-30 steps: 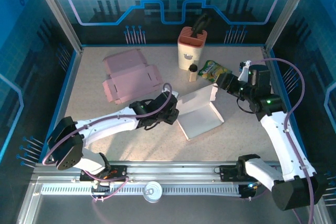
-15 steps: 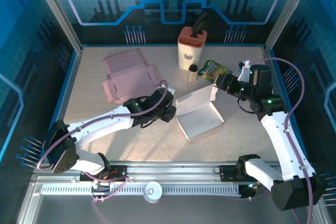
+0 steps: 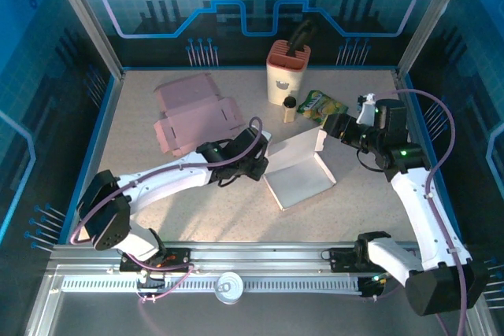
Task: Fold the paper box
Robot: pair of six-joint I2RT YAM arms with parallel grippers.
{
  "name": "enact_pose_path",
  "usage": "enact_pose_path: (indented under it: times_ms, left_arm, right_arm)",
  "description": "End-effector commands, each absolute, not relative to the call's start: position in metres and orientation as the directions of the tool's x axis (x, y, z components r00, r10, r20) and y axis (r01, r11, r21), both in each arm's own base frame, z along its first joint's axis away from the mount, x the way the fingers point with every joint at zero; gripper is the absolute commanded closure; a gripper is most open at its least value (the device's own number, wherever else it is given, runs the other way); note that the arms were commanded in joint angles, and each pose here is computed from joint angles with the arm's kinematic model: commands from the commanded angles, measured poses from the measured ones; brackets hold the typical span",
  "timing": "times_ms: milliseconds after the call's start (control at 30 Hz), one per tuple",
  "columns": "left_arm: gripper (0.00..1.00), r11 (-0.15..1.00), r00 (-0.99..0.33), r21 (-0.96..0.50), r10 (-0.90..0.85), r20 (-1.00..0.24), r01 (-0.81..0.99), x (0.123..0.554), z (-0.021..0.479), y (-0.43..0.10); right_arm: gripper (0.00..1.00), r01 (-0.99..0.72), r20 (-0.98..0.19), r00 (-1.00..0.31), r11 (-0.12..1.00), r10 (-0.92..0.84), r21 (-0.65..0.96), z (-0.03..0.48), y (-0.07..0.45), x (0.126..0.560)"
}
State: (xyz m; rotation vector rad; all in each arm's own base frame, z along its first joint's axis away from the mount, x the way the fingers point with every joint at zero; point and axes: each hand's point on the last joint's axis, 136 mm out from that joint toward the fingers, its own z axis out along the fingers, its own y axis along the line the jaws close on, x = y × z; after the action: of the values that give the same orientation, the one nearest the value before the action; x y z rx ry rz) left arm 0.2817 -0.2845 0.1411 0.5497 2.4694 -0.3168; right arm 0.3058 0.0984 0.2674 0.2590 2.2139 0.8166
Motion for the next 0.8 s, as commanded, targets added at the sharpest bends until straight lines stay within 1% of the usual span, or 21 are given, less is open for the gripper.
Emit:
enact_pose_path:
  times_ms: [0,100,167,267,400,467,600,767]
  left_arm:
    - [0.78,0.876,-0.733,-0.102,0.324,-0.598,0.471,0.288,0.147,-0.290]
    - [0.83,0.875,-0.734,-0.093,0.336,-0.590,0.475,0.289,0.143,-0.291]
    - [0.85,0.875,-0.730,-0.084,0.342,-0.592,0.478,0.291,0.142,-0.292]
    - [0.90,0.875,-0.725,-0.071,0.348,-0.594,0.478,0.294,0.142,-0.290]
    - [1.00,0.868,-0.715,-0.051,0.372,-0.592,0.494,0.297,0.144,-0.285]
    - [1.00,0.861,-0.706,-0.036,0.391,-0.590,0.507,0.298,0.146,-0.279]
    - [1.00,0.828,-0.681,-0.021,0.447,-0.580,0.561,0.300,0.149,-0.265]
    - [1.00,0.791,-0.646,0.039,0.526,-0.553,0.611,0.308,0.146,-0.242]
  right_arm:
    - [0.44,-0.085,-0.597,-0.693,0.776,0.404,0.624,0.269,0.097,0.304]
    - [0.44,-0.086,-0.595,-0.696,0.776,0.402,0.625,0.268,0.097,0.304]
    - [0.44,-0.087,-0.596,-0.696,0.776,0.401,0.624,0.268,0.097,0.304]
    - [0.44,-0.087,-0.594,-0.699,0.777,0.398,0.623,0.266,0.097,0.304]
    - [0.45,-0.088,-0.599,-0.704,0.790,0.382,0.607,0.262,0.096,0.303]
    - [0.46,-0.100,-0.613,-0.703,0.803,0.361,0.588,0.261,0.095,0.302]
    - [0.44,-0.114,-0.650,-0.693,0.842,0.312,0.527,0.249,0.089,0.302]
    - [0.45,-0.141,-0.649,-0.713,0.854,0.264,0.501,0.225,0.093,0.307]
